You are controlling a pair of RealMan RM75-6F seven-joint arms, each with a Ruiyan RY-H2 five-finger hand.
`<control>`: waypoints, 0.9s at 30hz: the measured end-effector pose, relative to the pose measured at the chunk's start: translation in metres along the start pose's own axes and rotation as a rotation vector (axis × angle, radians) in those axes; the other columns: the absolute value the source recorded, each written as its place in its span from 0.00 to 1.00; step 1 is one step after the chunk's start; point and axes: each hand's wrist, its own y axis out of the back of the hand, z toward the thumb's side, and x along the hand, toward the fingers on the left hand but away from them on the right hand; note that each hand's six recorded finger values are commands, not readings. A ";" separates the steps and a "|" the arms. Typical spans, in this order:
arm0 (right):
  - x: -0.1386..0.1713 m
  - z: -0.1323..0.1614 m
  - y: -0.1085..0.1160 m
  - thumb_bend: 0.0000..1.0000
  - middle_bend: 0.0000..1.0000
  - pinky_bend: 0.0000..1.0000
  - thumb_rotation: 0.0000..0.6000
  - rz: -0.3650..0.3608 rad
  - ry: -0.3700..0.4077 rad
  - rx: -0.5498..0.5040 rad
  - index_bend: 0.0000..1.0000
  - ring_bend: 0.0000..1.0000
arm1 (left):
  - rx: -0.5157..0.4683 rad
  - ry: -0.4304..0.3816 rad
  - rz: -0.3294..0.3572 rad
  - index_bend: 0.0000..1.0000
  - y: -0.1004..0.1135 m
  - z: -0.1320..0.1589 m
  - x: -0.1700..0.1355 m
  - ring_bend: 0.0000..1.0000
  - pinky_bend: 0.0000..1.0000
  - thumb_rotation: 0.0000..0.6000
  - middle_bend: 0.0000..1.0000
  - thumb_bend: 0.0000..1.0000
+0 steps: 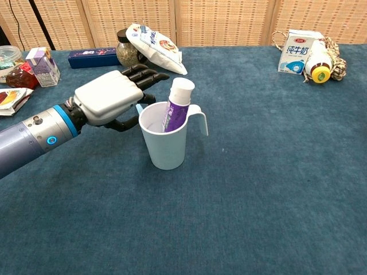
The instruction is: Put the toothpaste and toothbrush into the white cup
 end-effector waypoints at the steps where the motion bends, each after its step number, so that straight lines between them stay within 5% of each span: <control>1: 0.000 0.000 0.000 0.00 0.00 0.28 1.00 0.000 0.001 -0.001 0.00 0.00 | -0.008 0.004 0.012 0.80 0.003 -0.001 0.001 0.00 0.00 1.00 0.00 0.45; 15: 0.000 0.002 -0.004 0.00 0.00 0.28 1.00 0.012 0.004 0.004 0.00 0.00 | -0.137 0.052 0.234 0.82 0.076 -0.026 0.000 0.00 0.00 1.00 0.00 0.45; 27: 0.000 0.005 -0.011 0.00 0.00 0.28 1.00 0.032 0.006 0.014 0.00 0.00 | -0.218 0.047 0.278 0.81 0.127 -0.029 -0.022 0.00 0.00 1.00 0.00 0.45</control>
